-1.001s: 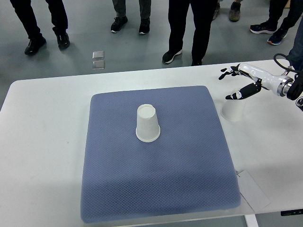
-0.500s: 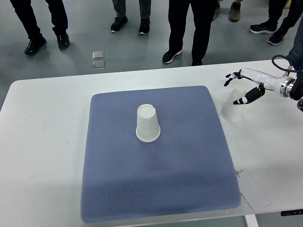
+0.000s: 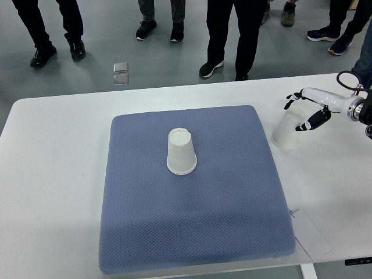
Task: Stack paper cups
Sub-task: 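Lower the right hand around the cup and close fingers on it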
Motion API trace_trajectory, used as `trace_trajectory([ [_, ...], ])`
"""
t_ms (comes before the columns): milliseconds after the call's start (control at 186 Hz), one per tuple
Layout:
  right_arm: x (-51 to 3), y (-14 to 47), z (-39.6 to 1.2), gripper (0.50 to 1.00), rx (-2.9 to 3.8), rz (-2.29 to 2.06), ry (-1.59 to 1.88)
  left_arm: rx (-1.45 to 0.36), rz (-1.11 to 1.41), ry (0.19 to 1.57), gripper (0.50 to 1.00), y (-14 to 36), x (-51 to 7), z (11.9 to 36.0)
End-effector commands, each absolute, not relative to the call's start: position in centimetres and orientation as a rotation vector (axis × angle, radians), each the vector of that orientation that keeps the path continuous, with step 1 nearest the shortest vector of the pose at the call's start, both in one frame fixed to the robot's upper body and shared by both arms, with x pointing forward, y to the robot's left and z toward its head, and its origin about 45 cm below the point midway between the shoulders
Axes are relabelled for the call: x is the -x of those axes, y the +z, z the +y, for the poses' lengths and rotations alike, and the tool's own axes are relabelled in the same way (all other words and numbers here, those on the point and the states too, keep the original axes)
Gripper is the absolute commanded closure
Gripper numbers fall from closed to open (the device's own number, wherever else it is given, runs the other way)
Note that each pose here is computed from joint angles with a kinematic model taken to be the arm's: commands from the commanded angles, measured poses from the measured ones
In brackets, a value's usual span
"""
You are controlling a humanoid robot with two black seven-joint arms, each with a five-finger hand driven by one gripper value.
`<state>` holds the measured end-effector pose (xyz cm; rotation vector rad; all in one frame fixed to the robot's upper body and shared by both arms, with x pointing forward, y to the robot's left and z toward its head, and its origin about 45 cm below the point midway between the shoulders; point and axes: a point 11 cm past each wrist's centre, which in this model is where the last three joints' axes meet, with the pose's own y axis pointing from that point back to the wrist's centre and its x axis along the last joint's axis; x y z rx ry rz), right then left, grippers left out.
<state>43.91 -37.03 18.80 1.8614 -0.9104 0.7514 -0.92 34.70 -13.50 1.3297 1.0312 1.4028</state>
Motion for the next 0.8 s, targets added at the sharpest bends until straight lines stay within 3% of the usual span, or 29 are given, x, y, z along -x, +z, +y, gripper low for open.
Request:
trace_trajectory([
  [0, -43.8, 18.4, -37.1, 0.611, -1.845, -0.902, 0.759, -1.330, 1.031, 1.403, 0.500, -13.5, 0.9, 34.7],
  [226, -43.7, 17.4, -36.5, 0.615, -1.836, -0.880, 0.764, -1.330, 1.031, 1.403, 0.500, -13.5, 0.9, 34.7],
  [280, -43.7, 17.3, -36.4, 0.640, -1.838, -0.879, 0.762, -1.330, 1.031, 1.403, 0.500, -13.5, 0.9, 34.7],
  [409, -43.7, 17.3, -36.3, 0.787, -1.842, -0.877, 0.757, -1.330, 1.031, 1.403, 0.500, -13.5, 0.9, 34.7],
  [522, -43.7, 17.2, -36.4, 1.000, -1.839, -0.873, 0.748, -1.330, 1.031, 1.403, 0.500, -13.5, 0.9, 34.7],
  [796, -45.5, 21.6, -37.3, 1.000, -1.838, -0.967, 0.804, -1.330, 1.031, 1.403, 0.500, -13.5, 0.9, 34.7],
])
